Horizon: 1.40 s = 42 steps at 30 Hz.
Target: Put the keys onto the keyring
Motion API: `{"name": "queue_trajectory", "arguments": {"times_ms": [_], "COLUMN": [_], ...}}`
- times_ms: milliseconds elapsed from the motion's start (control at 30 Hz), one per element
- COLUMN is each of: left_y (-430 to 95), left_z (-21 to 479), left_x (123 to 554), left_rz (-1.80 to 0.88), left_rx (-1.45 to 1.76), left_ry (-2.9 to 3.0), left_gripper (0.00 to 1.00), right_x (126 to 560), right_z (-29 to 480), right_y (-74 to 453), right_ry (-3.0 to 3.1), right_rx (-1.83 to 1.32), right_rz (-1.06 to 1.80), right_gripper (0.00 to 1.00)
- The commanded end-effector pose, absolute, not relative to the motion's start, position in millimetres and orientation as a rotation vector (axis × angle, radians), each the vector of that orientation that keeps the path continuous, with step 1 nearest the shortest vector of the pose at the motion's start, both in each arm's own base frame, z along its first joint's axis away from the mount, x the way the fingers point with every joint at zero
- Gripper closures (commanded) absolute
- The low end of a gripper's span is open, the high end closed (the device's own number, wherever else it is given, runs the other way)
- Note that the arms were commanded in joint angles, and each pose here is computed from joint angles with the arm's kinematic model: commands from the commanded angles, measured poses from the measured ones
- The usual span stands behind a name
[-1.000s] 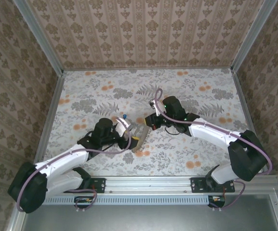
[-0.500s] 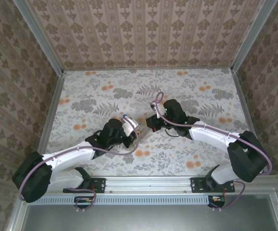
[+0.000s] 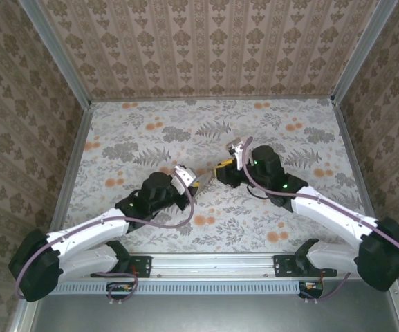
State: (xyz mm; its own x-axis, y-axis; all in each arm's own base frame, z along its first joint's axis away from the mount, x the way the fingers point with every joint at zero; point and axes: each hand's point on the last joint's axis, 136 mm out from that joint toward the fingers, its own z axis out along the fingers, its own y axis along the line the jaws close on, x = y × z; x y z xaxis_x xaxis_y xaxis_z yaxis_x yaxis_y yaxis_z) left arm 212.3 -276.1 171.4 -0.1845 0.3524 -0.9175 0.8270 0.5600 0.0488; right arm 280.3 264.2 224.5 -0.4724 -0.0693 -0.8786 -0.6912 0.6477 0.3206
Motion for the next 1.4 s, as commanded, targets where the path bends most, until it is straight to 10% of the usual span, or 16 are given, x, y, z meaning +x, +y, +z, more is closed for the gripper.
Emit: {"name": "queue_trajectory", "arguments": {"times_ms": [0,233,367,1367], "left_y": [-271,-265,-261,-252], "left_z": [194,215,215,215], "left_x": [213,199,191,202], "left_rz": [-0.491,-0.385,-0.307,-0.217], "left_rx": [1.031,1.183,1.276,1.204], "left_ry": [1.651,1.418,1.309,1.307], "left_gripper": [1.00,1.00,1.00,1.00], "right_x": [262,278,275,260], "right_z": [223,245,253,239], "right_y": [261,247,266,293], "right_ry": [1.869,2.008,2.146,2.242], "right_rx": [-0.775,-0.426,-0.248,0.191], "right_rz": [0.791,0.867,1.100,1.541], "right_gripper": [0.70,0.69,0.87,0.75]}}
